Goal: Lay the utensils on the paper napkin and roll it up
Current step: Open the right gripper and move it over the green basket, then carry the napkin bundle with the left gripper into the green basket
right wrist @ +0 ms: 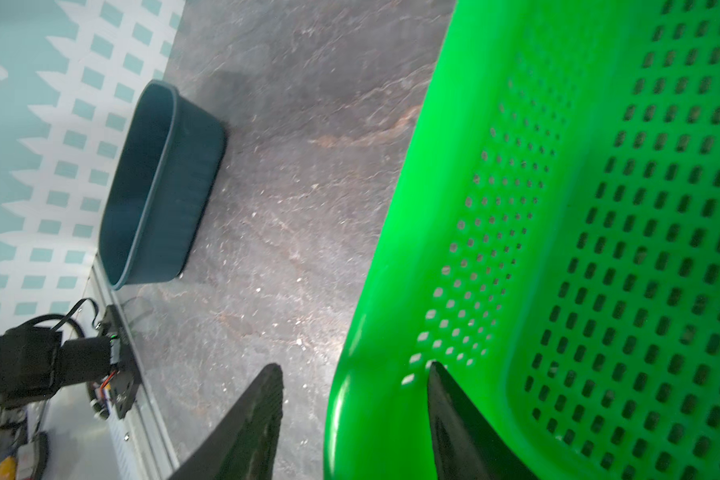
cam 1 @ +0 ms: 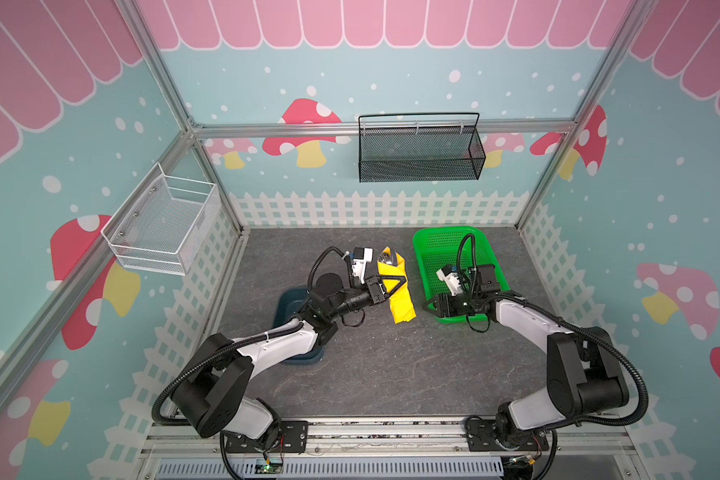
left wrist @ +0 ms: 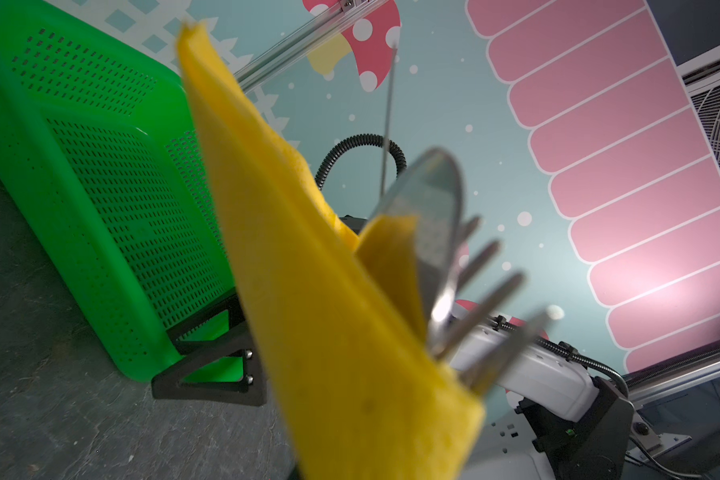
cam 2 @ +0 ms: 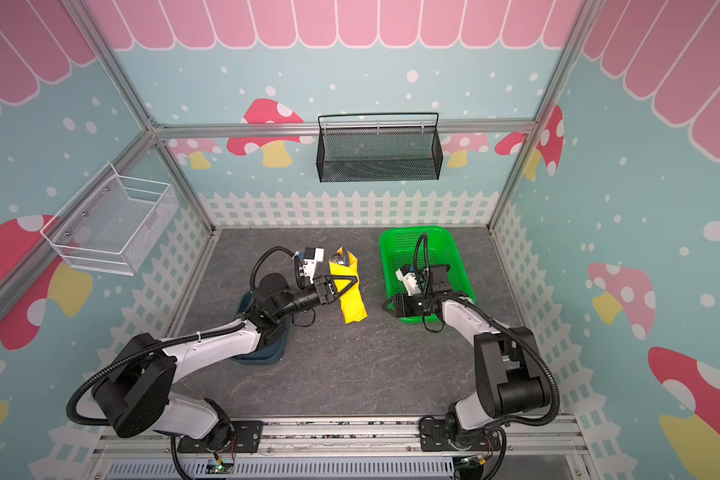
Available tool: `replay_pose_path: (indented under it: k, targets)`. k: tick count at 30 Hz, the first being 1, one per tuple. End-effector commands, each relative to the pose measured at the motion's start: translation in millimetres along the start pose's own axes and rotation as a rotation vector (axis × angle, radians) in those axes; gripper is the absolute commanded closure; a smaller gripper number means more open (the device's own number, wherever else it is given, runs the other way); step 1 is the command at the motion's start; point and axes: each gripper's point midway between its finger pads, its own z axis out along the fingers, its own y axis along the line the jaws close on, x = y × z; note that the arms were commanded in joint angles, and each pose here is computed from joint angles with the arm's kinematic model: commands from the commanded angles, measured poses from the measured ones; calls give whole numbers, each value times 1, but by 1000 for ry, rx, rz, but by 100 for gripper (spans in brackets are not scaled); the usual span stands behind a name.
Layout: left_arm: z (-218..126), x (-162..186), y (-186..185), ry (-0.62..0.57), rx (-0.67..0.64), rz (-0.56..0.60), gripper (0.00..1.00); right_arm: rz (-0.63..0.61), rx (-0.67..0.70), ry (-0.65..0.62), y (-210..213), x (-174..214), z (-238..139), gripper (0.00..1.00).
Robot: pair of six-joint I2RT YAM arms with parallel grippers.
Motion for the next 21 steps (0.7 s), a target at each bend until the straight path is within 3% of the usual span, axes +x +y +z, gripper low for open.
replay_pose_path:
  k: [1, 9, 13, 17, 21]
  targets:
    - [1, -14, -18, -34, 46, 39, 93, -34, -99, 5, 31, 8, 3, 44]
    - [4, -14, -18, -27, 48, 36, 93, -69, -220, 82, 71, 41, 16, 46]
    - [5, -14, -19, -21, 49, 37, 93, -111, -228, 58, 81, 34, 7, 45]
    - [11, -13, -18, 6, 34, 42, 93, -171, -22, -72, 65, -2, -18, 42]
    - [26, -8, -2, 77, -46, 39, 93, -47, 241, -239, 4, -32, -67, 41]
